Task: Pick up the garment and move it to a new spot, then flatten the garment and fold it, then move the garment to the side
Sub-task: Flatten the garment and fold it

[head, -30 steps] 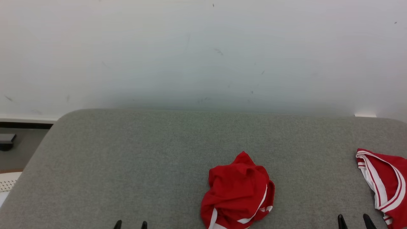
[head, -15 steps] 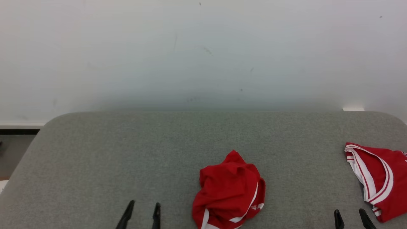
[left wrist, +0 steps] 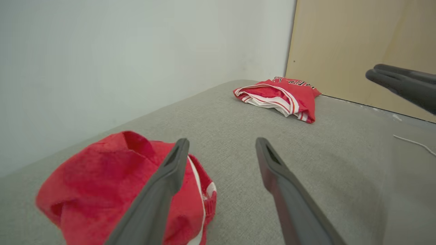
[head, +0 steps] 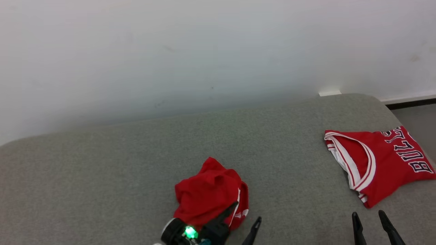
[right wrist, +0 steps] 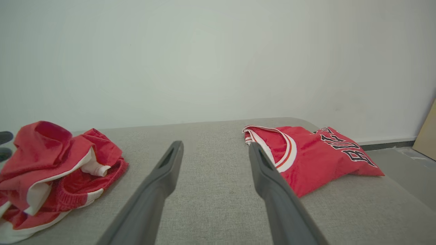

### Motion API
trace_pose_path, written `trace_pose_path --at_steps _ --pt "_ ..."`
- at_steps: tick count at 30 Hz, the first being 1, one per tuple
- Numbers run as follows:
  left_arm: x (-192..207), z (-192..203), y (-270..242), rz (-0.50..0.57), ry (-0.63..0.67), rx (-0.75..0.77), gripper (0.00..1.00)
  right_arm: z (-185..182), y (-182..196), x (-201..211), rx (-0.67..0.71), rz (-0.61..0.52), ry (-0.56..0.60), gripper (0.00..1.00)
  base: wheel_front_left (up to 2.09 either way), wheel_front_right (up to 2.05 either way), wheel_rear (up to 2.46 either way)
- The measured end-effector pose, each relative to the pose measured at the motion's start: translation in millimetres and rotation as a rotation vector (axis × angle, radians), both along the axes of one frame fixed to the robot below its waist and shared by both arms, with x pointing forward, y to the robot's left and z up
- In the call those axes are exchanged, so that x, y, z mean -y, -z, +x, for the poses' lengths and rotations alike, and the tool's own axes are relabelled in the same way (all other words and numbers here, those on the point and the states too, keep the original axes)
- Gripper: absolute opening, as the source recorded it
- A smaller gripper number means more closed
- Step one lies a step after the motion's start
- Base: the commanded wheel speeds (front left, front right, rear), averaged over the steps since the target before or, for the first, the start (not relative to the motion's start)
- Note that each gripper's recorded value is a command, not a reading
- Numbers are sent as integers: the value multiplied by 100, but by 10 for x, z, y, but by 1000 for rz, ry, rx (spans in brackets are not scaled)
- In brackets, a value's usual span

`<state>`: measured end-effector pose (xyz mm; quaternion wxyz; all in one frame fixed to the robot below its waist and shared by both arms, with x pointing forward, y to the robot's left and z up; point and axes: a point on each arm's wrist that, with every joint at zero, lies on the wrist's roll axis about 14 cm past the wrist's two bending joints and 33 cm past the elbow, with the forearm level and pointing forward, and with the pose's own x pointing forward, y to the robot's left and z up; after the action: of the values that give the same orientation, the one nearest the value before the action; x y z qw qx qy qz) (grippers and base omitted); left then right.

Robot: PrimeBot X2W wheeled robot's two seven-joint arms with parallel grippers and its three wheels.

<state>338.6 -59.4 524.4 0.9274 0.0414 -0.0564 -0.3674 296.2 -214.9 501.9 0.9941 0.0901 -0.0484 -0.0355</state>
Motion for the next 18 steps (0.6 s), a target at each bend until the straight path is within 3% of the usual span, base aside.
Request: trace_pose_path --at_steps 7,18 --pt "540 -36 408 155 150 -112 100 -139 89 221 -32 15 88 100 0 0 0" --pt "365 316 980 367 27 -254 100 -203 146 335 -56 24 135 100 0 0 0"
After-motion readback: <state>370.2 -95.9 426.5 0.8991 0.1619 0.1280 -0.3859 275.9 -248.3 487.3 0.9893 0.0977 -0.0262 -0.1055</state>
